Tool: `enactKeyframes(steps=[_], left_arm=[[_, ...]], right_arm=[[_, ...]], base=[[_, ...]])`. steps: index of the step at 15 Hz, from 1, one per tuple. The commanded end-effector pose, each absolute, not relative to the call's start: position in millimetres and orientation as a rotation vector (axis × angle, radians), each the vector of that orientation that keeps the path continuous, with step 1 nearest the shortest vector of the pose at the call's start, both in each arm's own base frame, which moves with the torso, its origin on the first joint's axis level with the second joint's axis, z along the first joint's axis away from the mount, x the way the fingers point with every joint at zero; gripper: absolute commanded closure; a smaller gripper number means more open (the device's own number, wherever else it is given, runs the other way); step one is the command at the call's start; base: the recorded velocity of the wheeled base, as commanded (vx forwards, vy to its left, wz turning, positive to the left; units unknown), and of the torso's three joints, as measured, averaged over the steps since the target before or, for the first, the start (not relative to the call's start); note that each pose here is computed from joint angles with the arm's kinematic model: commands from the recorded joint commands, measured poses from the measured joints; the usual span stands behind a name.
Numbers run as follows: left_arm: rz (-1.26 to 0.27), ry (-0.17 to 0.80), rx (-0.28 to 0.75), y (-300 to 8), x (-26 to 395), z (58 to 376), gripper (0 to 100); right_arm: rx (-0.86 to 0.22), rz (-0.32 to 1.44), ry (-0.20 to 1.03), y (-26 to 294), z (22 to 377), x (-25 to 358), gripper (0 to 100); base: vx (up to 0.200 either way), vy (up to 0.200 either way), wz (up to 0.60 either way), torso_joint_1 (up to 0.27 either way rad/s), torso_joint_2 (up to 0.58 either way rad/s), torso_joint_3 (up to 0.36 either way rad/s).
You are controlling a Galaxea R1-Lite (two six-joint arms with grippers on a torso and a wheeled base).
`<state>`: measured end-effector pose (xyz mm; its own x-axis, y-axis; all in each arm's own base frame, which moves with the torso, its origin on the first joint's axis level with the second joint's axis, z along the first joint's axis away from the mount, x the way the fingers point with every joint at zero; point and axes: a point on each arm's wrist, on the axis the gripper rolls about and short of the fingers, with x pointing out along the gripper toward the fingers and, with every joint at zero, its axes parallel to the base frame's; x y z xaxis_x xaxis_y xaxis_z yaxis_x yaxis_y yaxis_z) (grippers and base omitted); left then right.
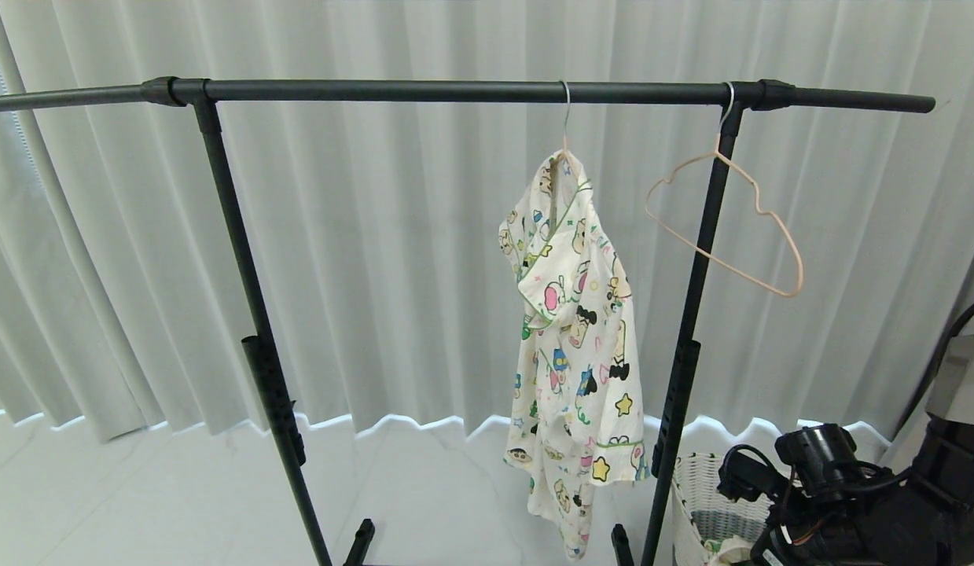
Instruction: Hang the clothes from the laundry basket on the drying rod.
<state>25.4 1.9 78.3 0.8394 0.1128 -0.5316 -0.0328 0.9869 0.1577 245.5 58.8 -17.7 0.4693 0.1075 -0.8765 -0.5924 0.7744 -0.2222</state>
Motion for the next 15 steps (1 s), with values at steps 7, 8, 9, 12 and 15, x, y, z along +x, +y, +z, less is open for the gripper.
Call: enactKeyframes(steps=[7, 8, 9, 12, 15], left_arm=[[0.076, 0.569, 0.146, 1.9, 25.4, 78.3, 0], [0.070, 0.564, 0.147, 1.8, 25.1, 78.5, 0], [0.058, 0.552, 0.147, 1.5, 24.2, 78.7, 0], [0.033, 0.543, 0.152, 1.0, 23.7, 78.9, 0], [0.031, 0.578, 0.158, 0.6, 26.4, 78.0, 0]], right_arm=[[-0.555, 0.395, 1.014, 49.3, -20.3, 248.6, 100], [-0.578, 0.381, 1.016, 51.4, -18.4, 244.9, 100], [-0.591, 0.383, 1.012, 53.5, -15.1, 239.7, 100], [-0.616, 0.373, 0.935, 60.8, 3.8, 235.8, 100], [-0.630, 0.361, 0.777, 70.7, 41.2, 228.5, 100]], base=[[0.000, 0.000, 0.00, 0.000, 0.00, 0.000], [0.000, 0.000, 0.00, 0.000, 0.00, 0.000], [0.000, 0.000, 0.00, 0.000, 0.00, 0.000], [0.000, 0.000, 0.00, 0.000, 0.00, 0.000], [-0.067, 0.000, 0.00, 0.001, 0.00, 0.002]])
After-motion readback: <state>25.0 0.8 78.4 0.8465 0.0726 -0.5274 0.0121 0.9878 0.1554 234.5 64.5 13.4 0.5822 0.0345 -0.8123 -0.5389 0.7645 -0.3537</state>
